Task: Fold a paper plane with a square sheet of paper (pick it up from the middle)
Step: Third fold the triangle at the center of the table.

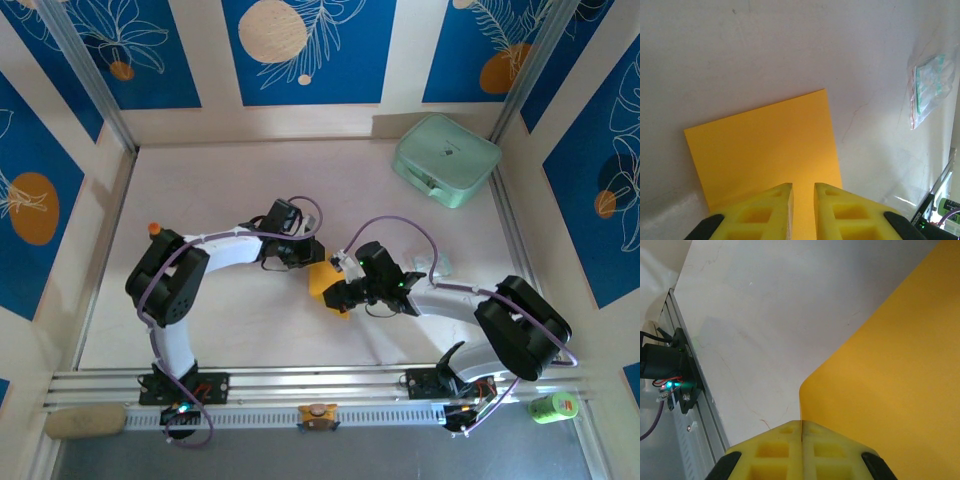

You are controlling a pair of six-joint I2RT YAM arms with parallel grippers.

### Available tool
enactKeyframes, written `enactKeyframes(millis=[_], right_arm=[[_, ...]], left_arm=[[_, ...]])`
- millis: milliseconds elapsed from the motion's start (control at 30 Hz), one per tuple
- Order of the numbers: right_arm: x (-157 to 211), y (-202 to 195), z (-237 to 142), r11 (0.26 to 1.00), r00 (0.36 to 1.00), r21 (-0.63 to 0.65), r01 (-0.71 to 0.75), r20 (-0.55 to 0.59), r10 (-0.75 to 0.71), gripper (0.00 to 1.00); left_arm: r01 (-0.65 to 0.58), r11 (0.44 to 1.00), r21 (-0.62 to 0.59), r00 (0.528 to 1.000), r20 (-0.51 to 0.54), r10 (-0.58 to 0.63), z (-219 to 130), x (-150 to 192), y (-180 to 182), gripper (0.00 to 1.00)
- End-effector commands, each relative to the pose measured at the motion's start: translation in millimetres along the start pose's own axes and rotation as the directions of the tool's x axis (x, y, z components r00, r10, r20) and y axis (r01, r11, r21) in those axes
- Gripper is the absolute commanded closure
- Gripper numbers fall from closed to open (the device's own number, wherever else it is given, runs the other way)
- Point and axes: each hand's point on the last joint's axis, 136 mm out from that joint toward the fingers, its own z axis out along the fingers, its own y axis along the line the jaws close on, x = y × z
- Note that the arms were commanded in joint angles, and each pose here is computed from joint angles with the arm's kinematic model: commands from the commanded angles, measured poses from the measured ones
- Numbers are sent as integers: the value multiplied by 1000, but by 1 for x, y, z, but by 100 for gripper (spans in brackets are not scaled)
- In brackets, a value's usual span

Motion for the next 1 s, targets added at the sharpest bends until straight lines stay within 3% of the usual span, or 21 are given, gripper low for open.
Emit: enactKeyframes(millis=[0,533,967], right_arm=[[-3,6,-1,999,1000,-36,-7,-5,7,100],[-3,-1,-2,999,999,-21,-32,-5,32,100],[-1,-24,3,993,993,33,-115,-22,116,100]], left_arm=[[-21,1000,23,1000,7,20,1,-11,-5,82],[40,998,-55,996,-82,-45,26,20,40,87],[44,996,-73,996,-73,-49,24,20,43,88]])
